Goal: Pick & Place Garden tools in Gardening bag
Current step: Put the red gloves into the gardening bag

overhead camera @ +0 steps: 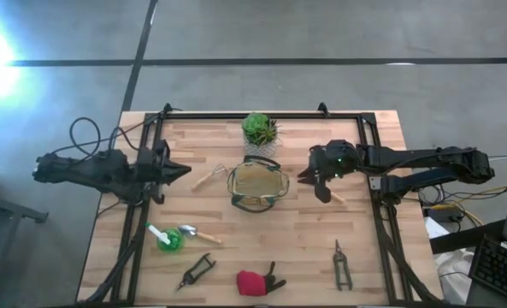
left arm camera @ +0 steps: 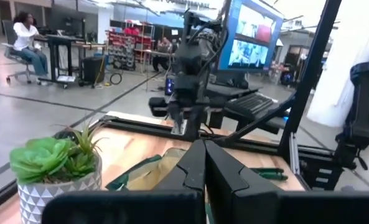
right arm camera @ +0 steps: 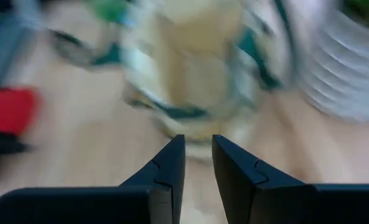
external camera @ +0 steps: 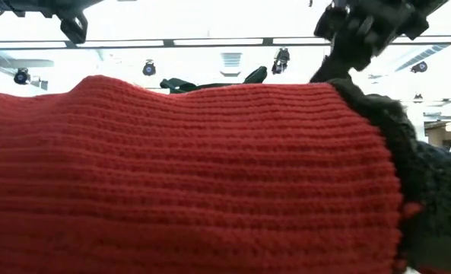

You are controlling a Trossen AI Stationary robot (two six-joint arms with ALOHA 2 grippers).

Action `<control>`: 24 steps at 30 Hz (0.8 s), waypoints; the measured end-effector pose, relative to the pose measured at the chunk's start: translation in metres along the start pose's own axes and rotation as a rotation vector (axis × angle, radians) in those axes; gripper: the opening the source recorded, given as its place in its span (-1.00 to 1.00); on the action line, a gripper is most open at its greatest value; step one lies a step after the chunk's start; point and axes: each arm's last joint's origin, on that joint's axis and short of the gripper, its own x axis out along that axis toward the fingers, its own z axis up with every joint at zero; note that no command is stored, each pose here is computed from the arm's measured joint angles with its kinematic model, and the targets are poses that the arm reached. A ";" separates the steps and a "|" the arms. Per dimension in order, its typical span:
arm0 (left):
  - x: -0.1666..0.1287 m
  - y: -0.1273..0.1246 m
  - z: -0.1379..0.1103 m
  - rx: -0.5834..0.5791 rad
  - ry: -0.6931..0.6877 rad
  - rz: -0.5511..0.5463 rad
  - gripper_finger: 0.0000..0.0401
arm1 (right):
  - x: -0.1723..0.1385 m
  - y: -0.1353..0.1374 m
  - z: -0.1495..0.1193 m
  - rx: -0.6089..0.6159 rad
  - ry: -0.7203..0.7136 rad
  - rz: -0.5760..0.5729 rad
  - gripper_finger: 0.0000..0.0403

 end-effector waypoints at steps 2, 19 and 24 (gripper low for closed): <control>0.001 0.000 -0.001 -0.006 0.007 0.002 -0.97 | 0.000 0.007 0.009 -0.021 -0.061 0.116 -0.66; 0.014 -0.003 -0.006 -0.062 0.043 0.011 -0.97 | 0.067 0.104 0.021 -0.250 0.042 0.398 -0.67; 0.016 -0.003 -0.006 -0.060 0.044 0.012 -0.97 | 0.091 0.130 0.011 -0.283 0.189 0.429 -0.68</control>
